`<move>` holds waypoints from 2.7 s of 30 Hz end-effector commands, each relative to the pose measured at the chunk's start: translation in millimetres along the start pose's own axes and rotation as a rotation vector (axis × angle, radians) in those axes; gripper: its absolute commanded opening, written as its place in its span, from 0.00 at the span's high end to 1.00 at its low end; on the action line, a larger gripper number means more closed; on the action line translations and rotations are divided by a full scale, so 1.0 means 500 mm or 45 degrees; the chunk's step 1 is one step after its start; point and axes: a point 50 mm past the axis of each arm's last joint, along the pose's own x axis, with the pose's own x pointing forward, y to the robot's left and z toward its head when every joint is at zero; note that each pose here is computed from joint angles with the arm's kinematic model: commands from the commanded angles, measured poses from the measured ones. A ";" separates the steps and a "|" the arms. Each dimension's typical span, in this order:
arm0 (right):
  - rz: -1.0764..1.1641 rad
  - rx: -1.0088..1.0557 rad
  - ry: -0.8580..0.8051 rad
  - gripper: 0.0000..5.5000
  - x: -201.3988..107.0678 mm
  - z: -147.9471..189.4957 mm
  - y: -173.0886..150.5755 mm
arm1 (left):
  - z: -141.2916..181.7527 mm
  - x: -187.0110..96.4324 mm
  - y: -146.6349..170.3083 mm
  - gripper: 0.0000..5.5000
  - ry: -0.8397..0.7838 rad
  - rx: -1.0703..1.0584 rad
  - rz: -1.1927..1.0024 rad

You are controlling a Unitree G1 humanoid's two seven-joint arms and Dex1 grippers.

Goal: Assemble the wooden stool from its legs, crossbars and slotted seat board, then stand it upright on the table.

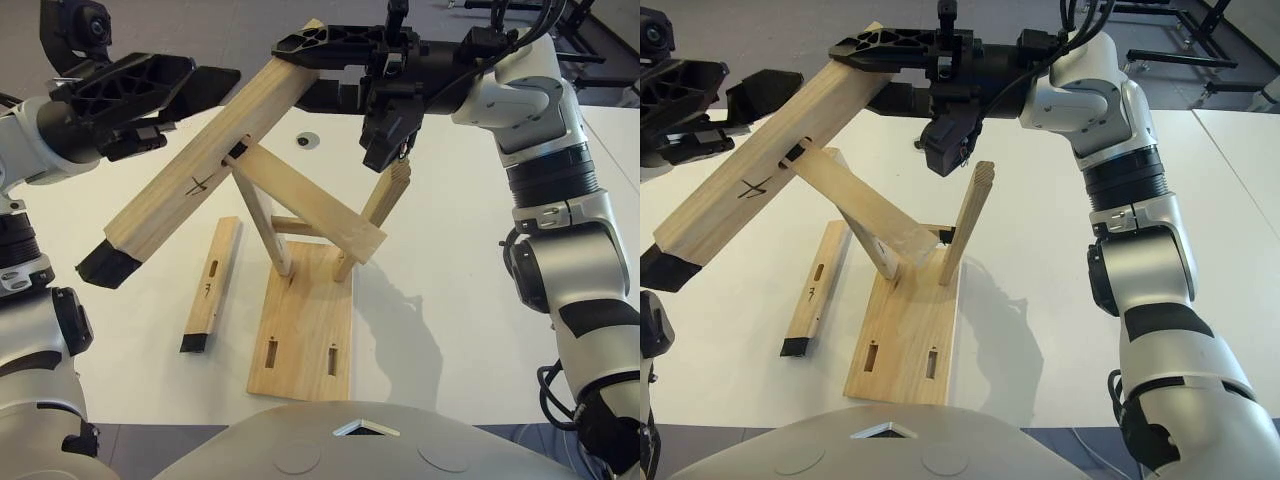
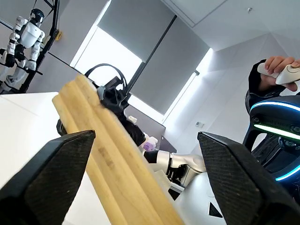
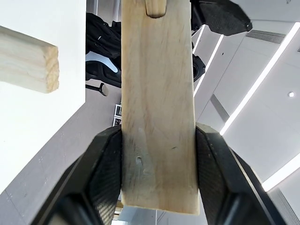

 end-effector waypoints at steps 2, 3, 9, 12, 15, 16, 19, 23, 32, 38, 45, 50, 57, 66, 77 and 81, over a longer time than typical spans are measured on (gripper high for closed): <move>0.008 -0.124 -0.053 0.63 0.019 0.006 -0.031 | -0.011 0.018 0.016 0.14 0.160 -0.082 0.125; 0.006 -0.133 -0.057 0.63 0.021 0.007 -0.033 | -0.011 0.018 0.019 0.14 0.170 -0.091 0.142; 0.005 -0.146 -0.066 0.63 0.027 0.011 -0.034 | -0.019 0.020 0.005 0.14 0.276 -0.210 0.086; 0.009 -0.149 -0.063 0.63 0.027 0.011 -0.031 | -0.020 0.019 -0.005 0.14 0.299 -0.233 0.040; 0.014 -0.158 -0.056 0.63 0.027 0.010 -0.028 | -0.011 0.020 -0.012 0.14 0.271 -0.194 0.005; 0.015 -0.162 -0.062 0.63 0.028 0.011 -0.027 | -0.007 0.021 -0.014 0.14 0.253 -0.169 -0.014; 0.024 -0.168 -0.082 0.63 0.032 0.016 -0.023 | 0.003 0.021 -0.014 0.21 0.221 -0.149 -0.022; 0.029 -0.179 -0.097 0.63 0.035 0.019 -0.022 | -0.001 0.019 -0.012 0.34 0.232 -0.161 -0.006; 0.002 -0.266 -0.087 0.63 0.039 0.017 -0.036 | -0.014 0.018 -0.013 0.54 0.280 -0.187 -0.009; -0.065 -0.375 -0.068 0.63 0.041 0.015 -0.056 | -0.015 0.017 -0.014 0.56 0.287 -0.178 -0.003; -0.147 -0.492 -0.046 0.63 0.045 0.012 -0.078 | -0.024 0.018 -0.004 0.58 0.311 -0.139 0.047; -0.177 -0.534 -0.038 0.63 0.044 0.010 -0.082 | -0.024 0.014 0.000 0.59 0.305 -0.121 0.064; -0.226 -0.548 -0.024 0.63 0.046 0.007 -0.087 | -0.010 0.010 0.001 0.59 0.237 -0.098 0.027; -0.344 -0.506 0.096 0.28 0.039 -0.007 -0.105 | -0.008 0.009 -0.002 0.62 0.223 -0.081 0.003; -0.706 -0.036 0.810 0.02 -0.165 -0.118 -0.081 | 0.004 -0.043 -0.043 0.62 0.022 0.360 0.119; -0.894 0.356 1.113 0.02 -0.261 -0.136 0.012 | 0.000 -0.046 -0.061 0.62 -0.112 0.643 0.164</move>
